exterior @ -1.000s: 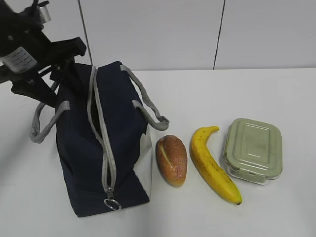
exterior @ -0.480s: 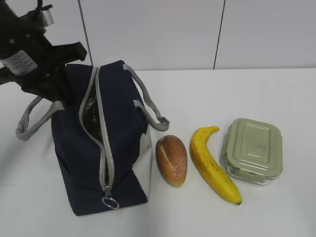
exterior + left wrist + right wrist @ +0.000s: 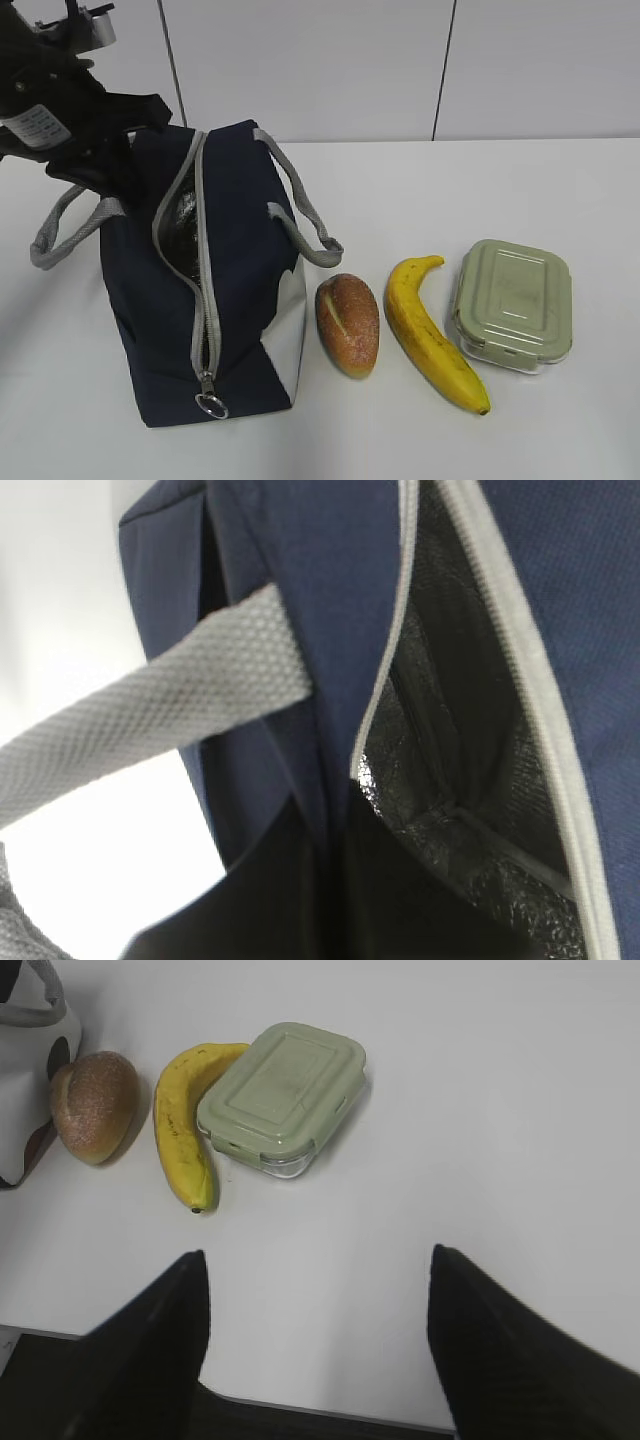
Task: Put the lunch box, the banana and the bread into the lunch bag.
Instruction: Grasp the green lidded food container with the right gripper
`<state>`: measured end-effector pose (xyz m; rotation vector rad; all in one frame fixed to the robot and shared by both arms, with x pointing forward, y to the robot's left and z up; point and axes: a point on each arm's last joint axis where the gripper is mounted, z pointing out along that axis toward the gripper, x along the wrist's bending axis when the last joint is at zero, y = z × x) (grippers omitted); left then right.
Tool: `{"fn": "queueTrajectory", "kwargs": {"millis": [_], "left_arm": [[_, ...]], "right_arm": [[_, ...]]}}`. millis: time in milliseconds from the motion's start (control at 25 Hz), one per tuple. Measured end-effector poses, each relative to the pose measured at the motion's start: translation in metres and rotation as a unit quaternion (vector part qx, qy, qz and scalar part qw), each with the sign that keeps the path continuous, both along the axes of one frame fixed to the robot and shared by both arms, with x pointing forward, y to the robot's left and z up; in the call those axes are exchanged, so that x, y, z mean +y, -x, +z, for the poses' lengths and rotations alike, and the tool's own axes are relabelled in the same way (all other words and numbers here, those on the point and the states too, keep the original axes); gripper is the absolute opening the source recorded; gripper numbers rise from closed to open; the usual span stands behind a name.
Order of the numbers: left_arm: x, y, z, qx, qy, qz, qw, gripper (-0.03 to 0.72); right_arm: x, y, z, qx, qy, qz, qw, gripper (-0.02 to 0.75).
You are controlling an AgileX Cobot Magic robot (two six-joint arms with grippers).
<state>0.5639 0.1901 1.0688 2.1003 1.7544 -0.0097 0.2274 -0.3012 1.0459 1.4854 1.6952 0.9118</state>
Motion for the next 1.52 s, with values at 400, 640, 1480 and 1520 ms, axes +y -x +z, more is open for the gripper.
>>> {"fn": "queueTrajectory", "kwargs": {"millis": [400,640,1480,1520], "left_arm": [[-0.003,-0.008,-0.013,0.012,-0.001,-0.018,1.000,0.000],[-0.004,-0.009,-0.017,0.008,-0.006,-0.042,0.999,0.000],[-0.003,-0.003,-0.001,-0.017,0.004,-0.043,0.999,0.000],[-0.003,-0.003,-0.001,-0.019,0.004,-0.043,0.999,0.000]], "right_arm": [[0.000,0.000,0.000,0.000,0.000,0.000,1.000,0.506],[0.002,0.000,0.000,0.002,-0.026,-0.005,1.000,0.506],[0.027,-0.153,-0.021,0.200,-0.080,0.009,0.977,0.506],[0.028,-0.158,-0.025,0.207,-0.081,0.010,0.975,0.506]]}}
